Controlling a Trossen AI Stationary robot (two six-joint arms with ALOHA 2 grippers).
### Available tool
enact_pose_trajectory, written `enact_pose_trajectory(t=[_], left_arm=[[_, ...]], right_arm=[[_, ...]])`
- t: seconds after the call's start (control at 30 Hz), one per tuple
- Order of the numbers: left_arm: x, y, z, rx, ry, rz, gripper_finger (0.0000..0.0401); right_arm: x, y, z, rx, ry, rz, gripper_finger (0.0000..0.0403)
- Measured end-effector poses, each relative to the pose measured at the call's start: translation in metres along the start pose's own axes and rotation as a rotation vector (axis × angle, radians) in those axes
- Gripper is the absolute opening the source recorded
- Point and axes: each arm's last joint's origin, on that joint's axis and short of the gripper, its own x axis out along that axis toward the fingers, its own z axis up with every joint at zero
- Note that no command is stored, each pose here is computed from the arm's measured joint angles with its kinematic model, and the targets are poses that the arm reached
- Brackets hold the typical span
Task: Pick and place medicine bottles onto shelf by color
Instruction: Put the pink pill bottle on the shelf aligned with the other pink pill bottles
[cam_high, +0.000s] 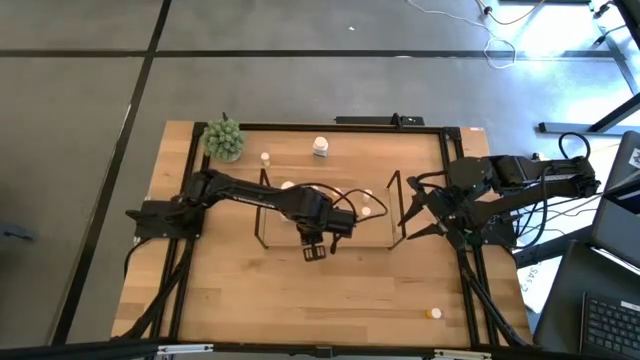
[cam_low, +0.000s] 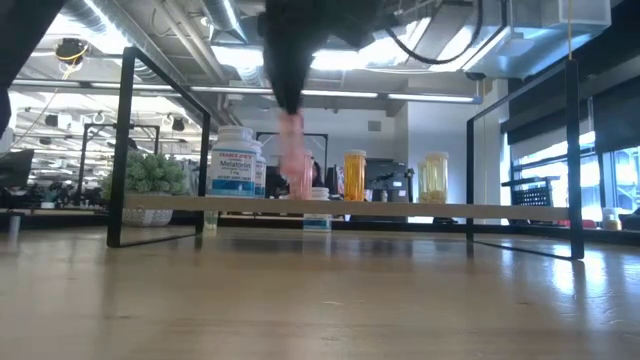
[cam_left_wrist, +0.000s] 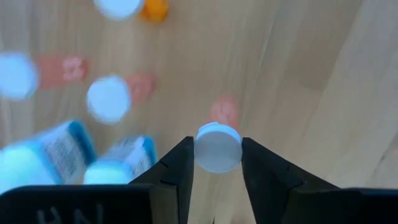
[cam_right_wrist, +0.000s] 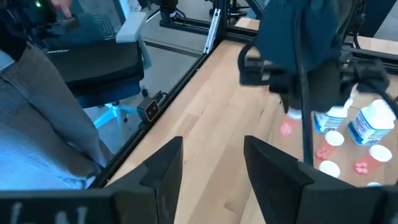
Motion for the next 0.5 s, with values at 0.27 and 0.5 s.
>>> enact_pose_trajectory(t=[0.27,0.5], left_arm=[[0.0084,-0.001,0.0013,0.0,0.023,0.007,0.0111],[0.007,0.0002,0.0051,-0.008,-0.015,-0.002,0.0111]], right_arm=[[0.0,-0.0001,0.0006,0.0,-0.006,-0.001,0.0173],[0.0,-0.0001,0.0006,-0.001,-0.006,-0.001,0.0173]])
